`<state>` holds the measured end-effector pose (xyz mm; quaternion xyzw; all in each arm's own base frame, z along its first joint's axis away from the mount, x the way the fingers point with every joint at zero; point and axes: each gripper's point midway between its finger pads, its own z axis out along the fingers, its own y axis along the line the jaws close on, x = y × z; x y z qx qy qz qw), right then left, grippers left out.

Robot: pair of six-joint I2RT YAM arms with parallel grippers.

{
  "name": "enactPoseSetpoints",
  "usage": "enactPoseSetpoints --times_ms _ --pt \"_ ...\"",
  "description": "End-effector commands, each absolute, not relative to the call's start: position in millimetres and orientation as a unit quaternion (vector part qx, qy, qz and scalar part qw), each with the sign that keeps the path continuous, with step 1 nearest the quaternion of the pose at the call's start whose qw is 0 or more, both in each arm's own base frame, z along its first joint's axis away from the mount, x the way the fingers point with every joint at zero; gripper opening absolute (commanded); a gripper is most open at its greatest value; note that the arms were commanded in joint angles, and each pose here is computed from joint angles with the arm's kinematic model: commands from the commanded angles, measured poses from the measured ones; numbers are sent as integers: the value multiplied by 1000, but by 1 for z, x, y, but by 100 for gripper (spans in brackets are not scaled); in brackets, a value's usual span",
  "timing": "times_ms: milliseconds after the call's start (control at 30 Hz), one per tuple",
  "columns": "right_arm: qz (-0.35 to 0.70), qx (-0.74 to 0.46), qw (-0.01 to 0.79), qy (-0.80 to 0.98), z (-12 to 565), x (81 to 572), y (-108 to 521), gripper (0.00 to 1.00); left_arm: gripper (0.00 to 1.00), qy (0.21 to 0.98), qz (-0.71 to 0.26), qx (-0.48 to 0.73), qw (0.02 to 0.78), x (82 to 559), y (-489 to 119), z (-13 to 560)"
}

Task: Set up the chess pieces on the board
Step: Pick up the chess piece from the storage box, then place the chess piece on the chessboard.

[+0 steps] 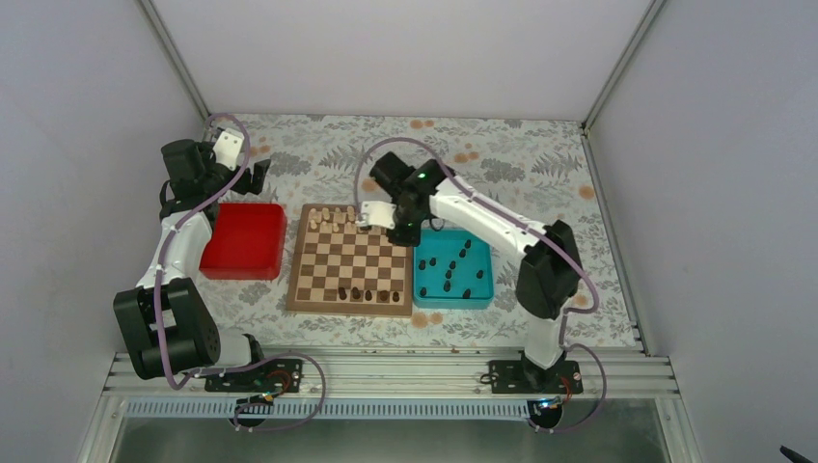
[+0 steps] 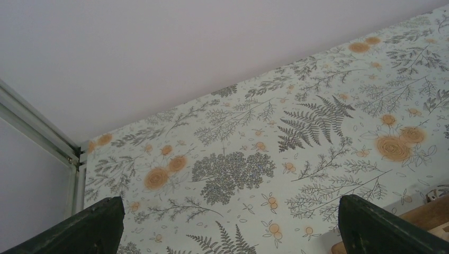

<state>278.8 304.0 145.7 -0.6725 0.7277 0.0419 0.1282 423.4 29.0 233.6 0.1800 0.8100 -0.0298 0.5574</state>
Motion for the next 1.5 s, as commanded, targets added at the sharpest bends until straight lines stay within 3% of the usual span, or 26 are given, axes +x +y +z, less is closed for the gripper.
enactPoseSetpoints --times_ms 0,533,1467 --pt "45 -699 75 710 125 255 322 7 100 801 -24 180 571 422 30 243" --pt "58 -719 19 692 68 204 310 6 100 803 -31 178 568 423 30 236" --pt "69 -725 14 686 63 202 324 8 100 803 -27 180 568 423 30 237"
